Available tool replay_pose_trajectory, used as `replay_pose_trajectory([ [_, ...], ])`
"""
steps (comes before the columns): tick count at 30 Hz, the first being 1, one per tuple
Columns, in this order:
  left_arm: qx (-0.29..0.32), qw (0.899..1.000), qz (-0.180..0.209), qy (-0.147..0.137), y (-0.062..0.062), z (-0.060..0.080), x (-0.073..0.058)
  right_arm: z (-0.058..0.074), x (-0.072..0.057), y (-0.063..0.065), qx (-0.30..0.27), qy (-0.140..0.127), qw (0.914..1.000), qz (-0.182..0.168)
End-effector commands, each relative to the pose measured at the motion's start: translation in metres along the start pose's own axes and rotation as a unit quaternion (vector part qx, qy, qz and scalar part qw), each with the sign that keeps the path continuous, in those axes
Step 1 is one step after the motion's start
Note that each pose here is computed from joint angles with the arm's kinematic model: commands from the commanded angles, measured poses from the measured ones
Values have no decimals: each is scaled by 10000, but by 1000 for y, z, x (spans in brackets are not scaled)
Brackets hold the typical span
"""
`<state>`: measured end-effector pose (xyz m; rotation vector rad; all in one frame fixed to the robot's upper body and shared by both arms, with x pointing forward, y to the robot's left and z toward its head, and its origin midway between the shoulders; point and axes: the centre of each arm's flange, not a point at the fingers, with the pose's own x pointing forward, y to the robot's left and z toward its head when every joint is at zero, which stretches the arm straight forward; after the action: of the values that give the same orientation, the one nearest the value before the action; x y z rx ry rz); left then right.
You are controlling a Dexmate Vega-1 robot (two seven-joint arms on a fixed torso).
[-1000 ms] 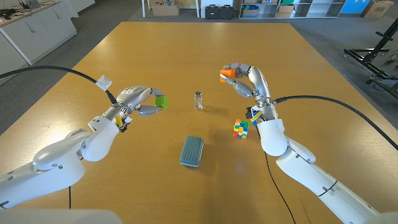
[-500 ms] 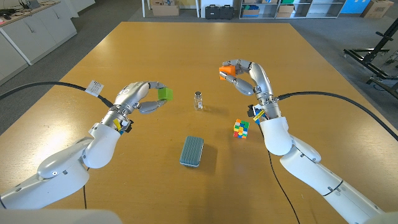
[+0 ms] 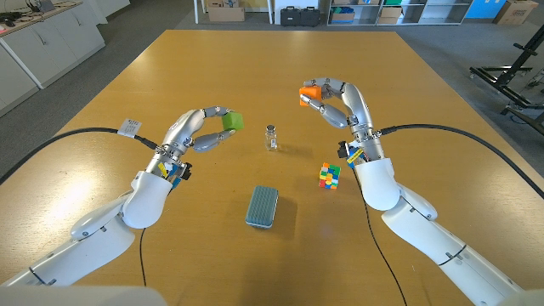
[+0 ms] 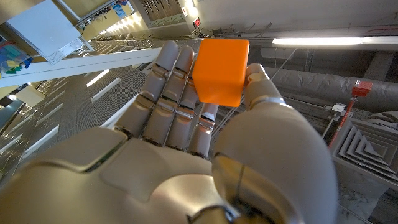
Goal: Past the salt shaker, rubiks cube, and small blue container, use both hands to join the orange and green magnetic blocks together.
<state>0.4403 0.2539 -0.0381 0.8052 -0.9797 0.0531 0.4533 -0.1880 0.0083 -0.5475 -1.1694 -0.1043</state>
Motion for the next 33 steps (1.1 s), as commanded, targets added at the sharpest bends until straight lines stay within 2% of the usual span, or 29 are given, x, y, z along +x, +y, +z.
replay_pose_trajectory([
  [1,-757,9955,455,-356,-9,7,8,-4,4,4,391,14,9992,23],
  [8,-1137,9903,610,-518,-15,9,8,-6,5,6,597,12,9982,29],
  [18,-1926,9777,583,-596,-23,0,7,-6,8,11,849,-83,9964,13],
  [23,-2504,9646,332,-762,-30,-3,13,-9,12,15,1106,-115,9937,131],
  [29,-2940,9505,222,-984,-34,-1,20,-10,21,20,1416,-200,9891,345],
  [31,-3156,9430,197,-1040,-37,-3,23,-10,24,22,1533,-243,9869,444],
  [33,-3227,9403,198,-1063,-38,-4,24,-10,25,23,1603,-264,9855,497],
])
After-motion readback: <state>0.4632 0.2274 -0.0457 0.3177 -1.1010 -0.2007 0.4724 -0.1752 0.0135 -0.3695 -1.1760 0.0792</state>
